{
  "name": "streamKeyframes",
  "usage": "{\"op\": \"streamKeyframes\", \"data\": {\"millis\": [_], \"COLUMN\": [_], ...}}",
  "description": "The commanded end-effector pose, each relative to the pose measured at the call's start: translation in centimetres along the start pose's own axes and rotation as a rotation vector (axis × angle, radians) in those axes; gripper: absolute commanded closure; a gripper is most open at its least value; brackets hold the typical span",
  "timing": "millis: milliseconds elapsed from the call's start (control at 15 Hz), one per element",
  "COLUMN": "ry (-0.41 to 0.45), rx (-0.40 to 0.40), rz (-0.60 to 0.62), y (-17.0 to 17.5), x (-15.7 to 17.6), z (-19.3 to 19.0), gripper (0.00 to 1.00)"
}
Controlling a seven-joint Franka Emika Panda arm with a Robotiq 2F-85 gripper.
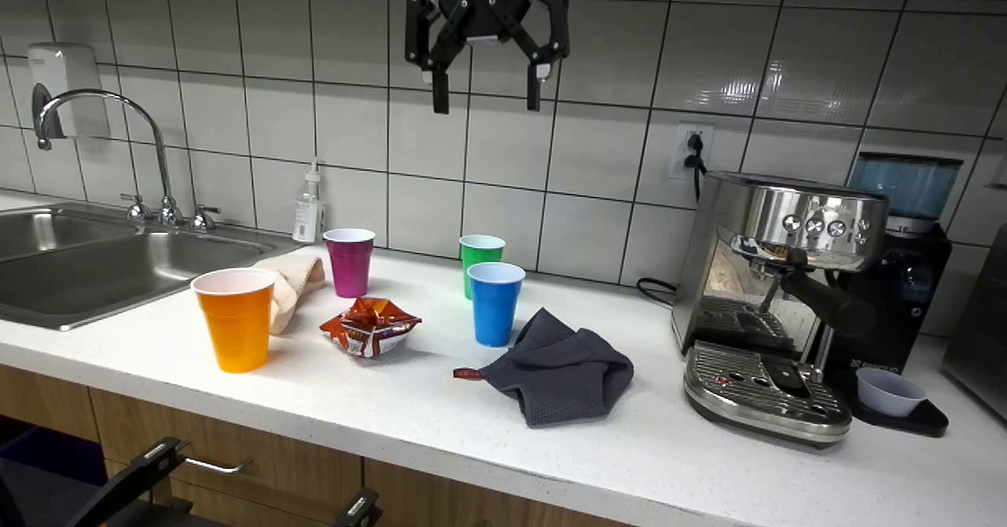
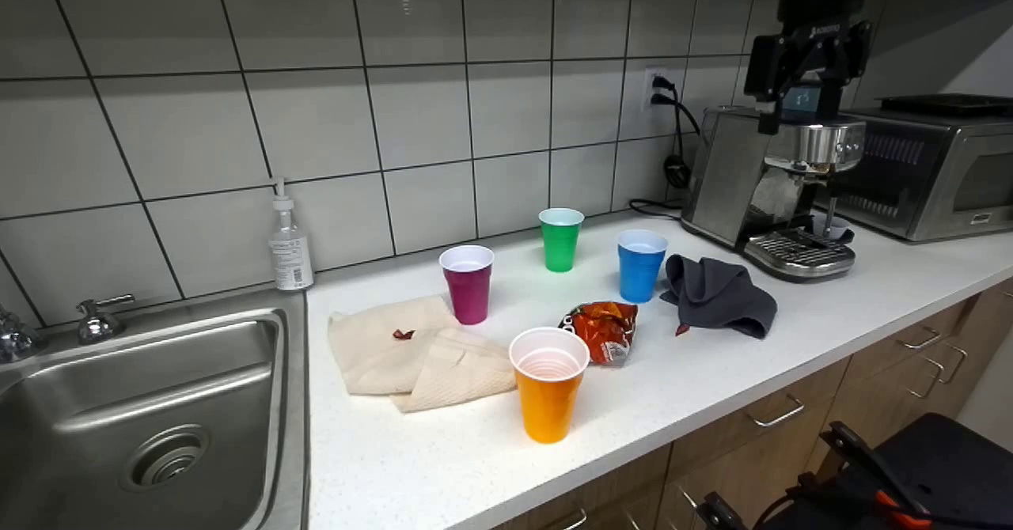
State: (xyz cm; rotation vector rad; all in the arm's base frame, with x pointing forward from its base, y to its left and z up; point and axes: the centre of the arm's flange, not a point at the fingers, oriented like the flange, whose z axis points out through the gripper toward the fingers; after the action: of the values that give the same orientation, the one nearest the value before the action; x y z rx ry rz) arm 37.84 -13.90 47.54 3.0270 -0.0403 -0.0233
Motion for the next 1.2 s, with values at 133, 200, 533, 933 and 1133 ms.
{"op": "streamKeyframes", "data": {"millis": [133, 200, 533, 933, 1133], "ry": [0.018, 0.016, 0.010, -0.005, -0.018], "rx": [0.017, 0.020, 0.018, 0.013, 0.014], "rz": [0.099, 0.112, 0.191, 0.275, 0.313], "y": [-0.5, -0.6, -0.6, -0.2, 0.0], "x": [0.4, 0.5, 1.5, 3.2, 4.3], "z": [2.4, 2.8, 4.9, 7.7, 9.1], "gripper": [0.00, 0.00, 0.00, 0.00, 0.00]}}
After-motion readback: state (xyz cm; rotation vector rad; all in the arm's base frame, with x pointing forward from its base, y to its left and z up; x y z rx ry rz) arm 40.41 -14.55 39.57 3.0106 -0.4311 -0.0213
